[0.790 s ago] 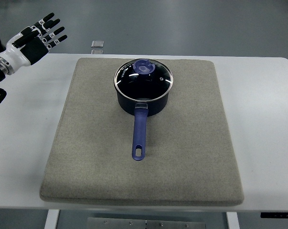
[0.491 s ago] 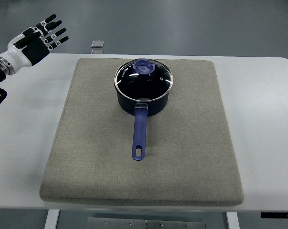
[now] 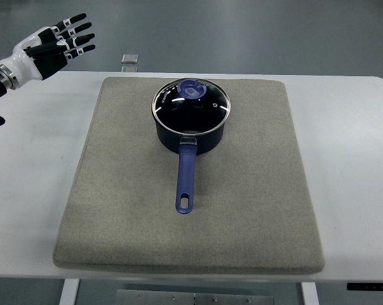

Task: Open pot lid and place left with left hand
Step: 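Raise the left hand and move it toward the pot lid, then lower the left hand over the blue knob of the glass lid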

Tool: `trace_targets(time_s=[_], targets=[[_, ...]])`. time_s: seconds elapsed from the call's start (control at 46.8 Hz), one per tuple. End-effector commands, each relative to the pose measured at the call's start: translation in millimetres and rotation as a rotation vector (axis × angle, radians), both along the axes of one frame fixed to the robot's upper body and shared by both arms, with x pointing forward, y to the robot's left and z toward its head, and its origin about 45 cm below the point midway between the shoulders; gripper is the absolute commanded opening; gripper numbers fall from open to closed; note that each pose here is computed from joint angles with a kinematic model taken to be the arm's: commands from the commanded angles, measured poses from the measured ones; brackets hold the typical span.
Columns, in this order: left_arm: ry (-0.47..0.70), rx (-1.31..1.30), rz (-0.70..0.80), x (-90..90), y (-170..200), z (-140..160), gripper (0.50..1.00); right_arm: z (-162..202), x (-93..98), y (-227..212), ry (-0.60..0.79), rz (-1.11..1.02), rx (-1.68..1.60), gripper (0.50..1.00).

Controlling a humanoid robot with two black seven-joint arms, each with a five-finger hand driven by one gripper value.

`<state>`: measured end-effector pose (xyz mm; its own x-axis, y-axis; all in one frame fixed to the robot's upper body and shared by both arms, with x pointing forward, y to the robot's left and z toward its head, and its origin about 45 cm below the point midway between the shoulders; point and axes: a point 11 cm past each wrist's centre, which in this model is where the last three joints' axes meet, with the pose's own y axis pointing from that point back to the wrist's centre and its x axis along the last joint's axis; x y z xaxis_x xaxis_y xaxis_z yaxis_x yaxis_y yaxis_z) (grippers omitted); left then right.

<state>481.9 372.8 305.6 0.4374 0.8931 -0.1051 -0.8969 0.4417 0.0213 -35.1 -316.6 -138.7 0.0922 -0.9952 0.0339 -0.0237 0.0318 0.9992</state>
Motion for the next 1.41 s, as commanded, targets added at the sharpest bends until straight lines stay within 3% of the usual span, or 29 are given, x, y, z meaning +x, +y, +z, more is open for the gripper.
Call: trace_targets(time_s=[0.0, 0.171, 0.577, 0.79, 0.94, 1.302, 1.388], targets=[[-0.082, 0.134, -0.046, 4.1, -8.1, 14.8, 0.981, 0.0, 0.9, 0.0, -0.001, 0.001, 0.000, 0.917], [-0.114, 0.378, -0.146, 9.7, -30.1, 19.9, 0.975, 0.0, 0.9, 0.0, -0.001, 0.001, 0.000, 0.917], [-0.245, 0.900, -0.455, 13.2, -120.4, 33.0, 0.973, 0.0, 0.8, 0.7, -0.001, 0.001, 0.003, 0.917], [-0.333, 1.048, -0.566, 14.7, -165.1, 61.0, 0.971, 0.0, 0.8, 0.7, -0.001, 0.001, 0.003, 0.917], [-0.354, 1.186, -0.665, 13.2, -198.9, 60.3, 0.971, -0.1, 1.7, 0.7, -0.003, 0.001, 0.003, 0.917], [-0.417, 1.413, -0.702, 19.4, -231.0, 45.8, 0.971, 0.0, 0.8, 0.7, -0.001, 0.001, 0.003, 0.917], [-0.422, 1.414, -0.709, 18.7, -235.5, 44.3, 0.934, 0.0, 0.8, 0.7, -0.001, 0.001, 0.003, 0.917]])
